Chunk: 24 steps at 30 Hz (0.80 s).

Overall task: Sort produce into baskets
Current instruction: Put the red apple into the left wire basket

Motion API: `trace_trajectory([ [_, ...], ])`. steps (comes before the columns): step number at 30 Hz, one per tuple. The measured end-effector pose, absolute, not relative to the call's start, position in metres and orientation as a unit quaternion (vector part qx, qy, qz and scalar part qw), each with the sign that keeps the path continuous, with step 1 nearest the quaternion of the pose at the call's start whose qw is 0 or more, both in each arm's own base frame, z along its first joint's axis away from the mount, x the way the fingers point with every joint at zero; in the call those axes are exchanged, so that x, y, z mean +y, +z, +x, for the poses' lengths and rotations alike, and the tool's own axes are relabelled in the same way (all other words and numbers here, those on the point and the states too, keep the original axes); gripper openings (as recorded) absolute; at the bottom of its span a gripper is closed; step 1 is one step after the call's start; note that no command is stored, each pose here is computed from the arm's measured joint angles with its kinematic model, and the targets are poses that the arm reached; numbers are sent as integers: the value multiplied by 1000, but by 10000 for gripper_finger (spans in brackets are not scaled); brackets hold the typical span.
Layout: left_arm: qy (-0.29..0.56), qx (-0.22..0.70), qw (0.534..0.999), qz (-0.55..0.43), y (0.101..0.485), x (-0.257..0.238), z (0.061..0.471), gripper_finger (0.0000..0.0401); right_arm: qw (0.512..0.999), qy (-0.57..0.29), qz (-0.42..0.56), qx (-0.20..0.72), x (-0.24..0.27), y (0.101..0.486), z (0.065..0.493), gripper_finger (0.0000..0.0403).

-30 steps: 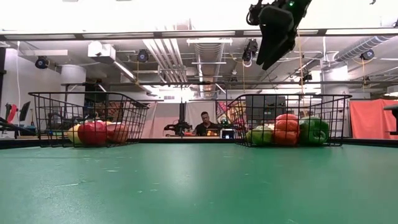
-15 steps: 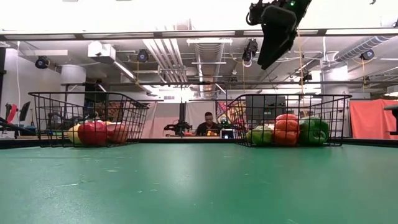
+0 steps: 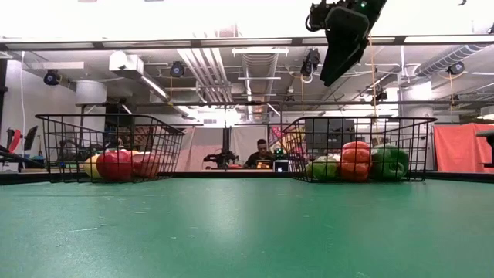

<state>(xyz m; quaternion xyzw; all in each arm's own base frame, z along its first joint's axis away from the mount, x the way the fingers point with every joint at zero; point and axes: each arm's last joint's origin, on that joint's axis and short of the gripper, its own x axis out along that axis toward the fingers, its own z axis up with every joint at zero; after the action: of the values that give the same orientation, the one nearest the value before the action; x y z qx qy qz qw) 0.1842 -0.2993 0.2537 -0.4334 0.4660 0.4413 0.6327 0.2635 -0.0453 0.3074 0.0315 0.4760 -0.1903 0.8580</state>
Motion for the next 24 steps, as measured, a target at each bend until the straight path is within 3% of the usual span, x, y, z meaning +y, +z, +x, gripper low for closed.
trace_trajectory([
  [12, 447, 471, 634, -421, 247, -301, 186, 397, 858, -188, 29, 477, -45, 307, 264, 327],
  [18, 457, 473, 626, -420, 244, -297, 190, 399, 858, -188, 29, 477, -45, 307, 264, 327],
  [24, 405, 500, 654, -399, 238, -303, 199, 390, 858, -188, 29, 477, -45, 307, 264, 327],
])
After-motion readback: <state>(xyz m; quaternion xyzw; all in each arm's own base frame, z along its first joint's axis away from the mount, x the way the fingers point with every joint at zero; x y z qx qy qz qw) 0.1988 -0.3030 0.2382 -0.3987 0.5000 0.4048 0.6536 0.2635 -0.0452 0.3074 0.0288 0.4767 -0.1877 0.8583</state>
